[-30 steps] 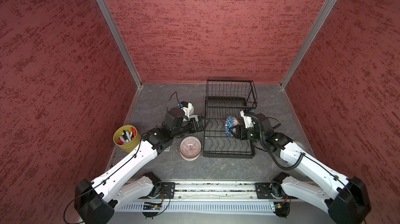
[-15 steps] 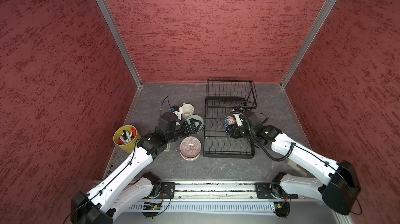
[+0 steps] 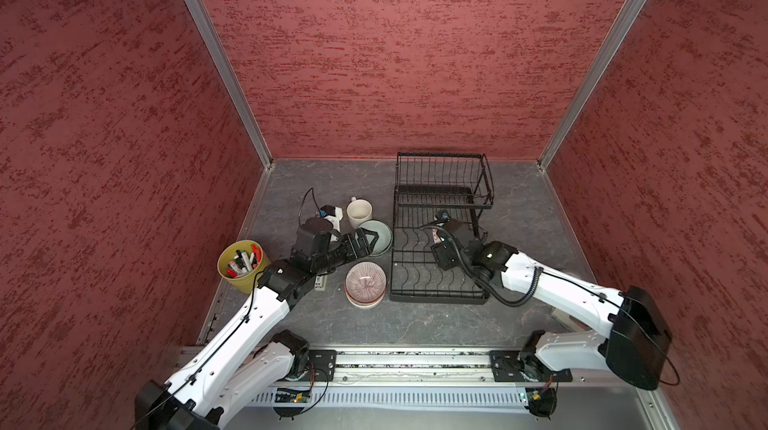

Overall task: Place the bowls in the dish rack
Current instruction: 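Lower the red-diamond bowl rim-down into the rack with the right gripper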

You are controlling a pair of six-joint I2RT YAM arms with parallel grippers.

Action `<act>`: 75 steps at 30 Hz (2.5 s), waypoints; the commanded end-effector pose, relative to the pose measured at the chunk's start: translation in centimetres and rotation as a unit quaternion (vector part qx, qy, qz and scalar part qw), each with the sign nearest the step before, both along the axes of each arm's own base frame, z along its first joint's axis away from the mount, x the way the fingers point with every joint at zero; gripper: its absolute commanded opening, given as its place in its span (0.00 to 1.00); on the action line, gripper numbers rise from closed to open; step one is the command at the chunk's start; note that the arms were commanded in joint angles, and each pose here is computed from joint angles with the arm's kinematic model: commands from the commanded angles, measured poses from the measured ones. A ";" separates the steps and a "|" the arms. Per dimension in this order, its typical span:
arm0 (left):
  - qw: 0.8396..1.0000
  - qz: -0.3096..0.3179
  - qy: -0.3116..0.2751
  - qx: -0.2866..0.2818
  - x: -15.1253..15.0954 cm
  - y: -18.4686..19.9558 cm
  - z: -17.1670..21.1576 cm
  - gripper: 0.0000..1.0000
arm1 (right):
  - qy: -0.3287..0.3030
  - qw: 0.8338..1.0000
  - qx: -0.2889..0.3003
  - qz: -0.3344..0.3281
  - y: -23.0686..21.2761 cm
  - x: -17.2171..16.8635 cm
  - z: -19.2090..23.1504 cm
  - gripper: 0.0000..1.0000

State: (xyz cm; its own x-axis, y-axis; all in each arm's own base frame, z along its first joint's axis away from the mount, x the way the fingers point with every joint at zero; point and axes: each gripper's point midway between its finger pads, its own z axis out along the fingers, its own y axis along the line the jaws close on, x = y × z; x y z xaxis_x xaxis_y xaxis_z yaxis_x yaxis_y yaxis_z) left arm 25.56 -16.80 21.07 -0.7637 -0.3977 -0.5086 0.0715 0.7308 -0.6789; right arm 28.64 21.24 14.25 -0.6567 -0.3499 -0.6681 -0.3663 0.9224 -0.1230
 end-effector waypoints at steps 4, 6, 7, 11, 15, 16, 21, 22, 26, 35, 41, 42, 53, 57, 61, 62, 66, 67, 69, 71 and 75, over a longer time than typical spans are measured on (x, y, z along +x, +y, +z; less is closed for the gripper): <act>1.000 0.001 -0.002 0.001 -0.2 0.6 -0.2 1.00 | -0.082 0.996 -0.046 -0.011 0.1 2.2 3.0 0.54; 1.000 0.004 -0.002 0.001 -0.1 0.8 -0.3 1.00 | -0.087 0.994 -0.065 -0.007 0.1 2.4 2.8 0.54; 1.000 0.007 -0.001 0.001 -0.1 0.9 -0.3 1.00 | -0.090 0.993 -0.076 -0.007 0.1 2.5 2.7 0.54; 1.000 0.011 -0.002 0.001 0.1 1.3 -0.3 1.00 | -0.097 0.988 -0.117 0.001 0.3 2.9 1.9 0.53; 1.000 0.015 -0.002 0.000 0.3 1.6 -0.3 1.00 | -0.103 0.983 -0.151 0.005 0.6 3.5 1.0 0.53; 1.000 0.015 -0.002 -0.001 0.3 1.6 -0.4 1.00 | -0.106 0.982 -0.159 0.003 0.6 3.7 0.8 0.52; 1.000 0.018 -0.001 -0.003 0.5 1.9 -0.5 1.00 | -0.118 0.973 -0.200 0.001 0.5 4.4 0.2 0.51; 1.000 0.018 -0.001 -0.005 0.5 1.9 -0.5 1.00 | -0.119 0.971 -0.206 0.002 0.4 4.5 0.1 0.51; 1.000 0.018 -0.003 -0.009 0.7 2.0 -0.6 1.00 | -0.126 0.966 -0.226 0.004 0.5 5.0 -0.4 0.51; 1.000 0.018 0.000 -0.016 0.7 2.0 -0.9 1.00 | -0.151 0.941 -0.304 0.008 0.2 6.4 -1.7 0.51; 1.000 0.017 0.004 -0.018 0.8 2.1 -1.1 1.00 | -0.173 0.923 -0.343 0.006 -0.1 7.8 -2.0 0.53; 1.000 0.017 0.005 -0.018 0.8 2.1 -1.1 1.00 | -0.174 0.923 -0.343 0.006 -0.1 8.0 -2.2 0.53; 1.000 0.012 0.010 -0.024 0.4 2.0 -1.1 1.00 | -0.190 0.901 -0.390 -0.018 -2.4 11.3 -3.3 0.52; 0.999 0.013 0.012 -0.028 0.3 2.0 -1.1 1.00 | -0.193 0.896 -0.400 -0.023 -3.3 12.4 -3.4 0.52; 0.999 0.014 0.014 -0.029 0.2 2.0 -1.2 1.00 | -0.195 0.891 -0.409 -0.028 -4.3 13.4 -3.4 0.52; 0.999 0.015 0.015 -0.029 0.2 2.1 -1.3 1.00 | -0.195 0.892 -0.407 -0.029 -4.4 13.7 -3.5 0.52; 0.999 0.015 0.018 -0.029 0.1 2.0 -1.4 1.00 | -0.194 0.891 -0.409 -0.033 -4.8 14.8 -3.8 0.52; 0.999 0.014 0.019 -0.030 0.1 2.0 -1.4 1.00 | -0.191 0.891 -0.410 -0.034 -5.0 15.0 -4.1 0.52; 0.999 0.015 0.020 -0.032 0.0 2.0 -1.4 1.00 | -0.189 0.891 -0.412 -0.035 -5.2 15.3 -4.3 0.52; 0.999 0.017 0.020 -0.032 0.0 2.1 -1.5 1.00 | -0.188 0.890 -0.415 -0.031 -5.3 15.5 -4.7 0.52; 0.999 0.017 0.021 -0.034 0.0 2.0 -1.4 1.00 | -0.181 0.887 -0.424 -0.030 -5.8 15.8 -5.4 0.54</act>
